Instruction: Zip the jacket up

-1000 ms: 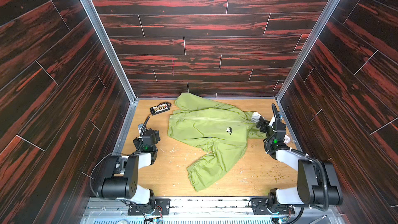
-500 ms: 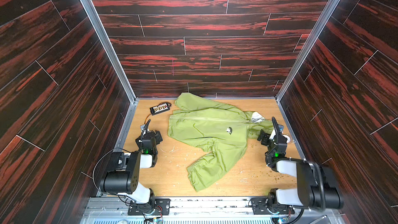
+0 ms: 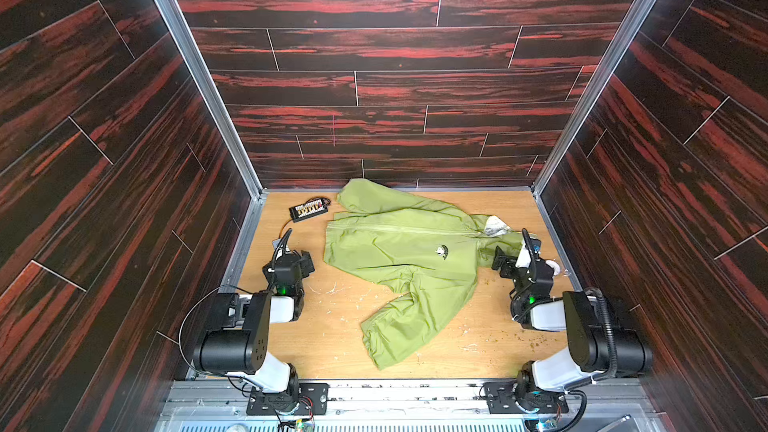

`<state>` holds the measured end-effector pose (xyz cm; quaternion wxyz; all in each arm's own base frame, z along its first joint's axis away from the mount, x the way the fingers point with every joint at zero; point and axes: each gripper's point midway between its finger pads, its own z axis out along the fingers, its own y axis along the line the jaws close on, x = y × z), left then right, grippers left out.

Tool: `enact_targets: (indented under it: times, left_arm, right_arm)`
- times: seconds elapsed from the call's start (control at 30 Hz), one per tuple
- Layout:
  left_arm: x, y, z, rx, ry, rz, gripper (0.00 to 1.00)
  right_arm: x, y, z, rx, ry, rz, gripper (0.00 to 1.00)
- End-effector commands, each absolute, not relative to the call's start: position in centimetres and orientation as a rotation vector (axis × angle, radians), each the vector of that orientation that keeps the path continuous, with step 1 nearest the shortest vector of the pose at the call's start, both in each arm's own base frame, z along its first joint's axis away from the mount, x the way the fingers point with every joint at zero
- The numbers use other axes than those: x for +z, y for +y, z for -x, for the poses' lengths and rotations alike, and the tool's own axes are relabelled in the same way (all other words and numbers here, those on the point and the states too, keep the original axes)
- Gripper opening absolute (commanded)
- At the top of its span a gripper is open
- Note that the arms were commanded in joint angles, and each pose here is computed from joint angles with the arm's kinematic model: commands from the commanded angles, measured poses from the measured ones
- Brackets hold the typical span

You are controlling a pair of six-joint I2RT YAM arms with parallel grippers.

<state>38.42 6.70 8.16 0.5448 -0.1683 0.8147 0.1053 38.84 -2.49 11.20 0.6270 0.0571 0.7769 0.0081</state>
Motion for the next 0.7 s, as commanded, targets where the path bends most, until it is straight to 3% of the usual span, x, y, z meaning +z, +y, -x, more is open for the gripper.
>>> enact_targets:
  times: [0.0, 0.67]
  left_arm:
    - [9.36, 6.76, -38.98, 0.252, 1.911, 0.380, 0.99]
    - [9.33, 6.74, -39.07, 0.253, 1.914, 0.379, 1.00]
  right_arm:
    - [11.30, -2.55, -39.26, 0.011, 1.776, -0.113, 0.99]
    - [11.08, -2.44, -39.47, 0.032, 1.790, -0.106, 0.99]
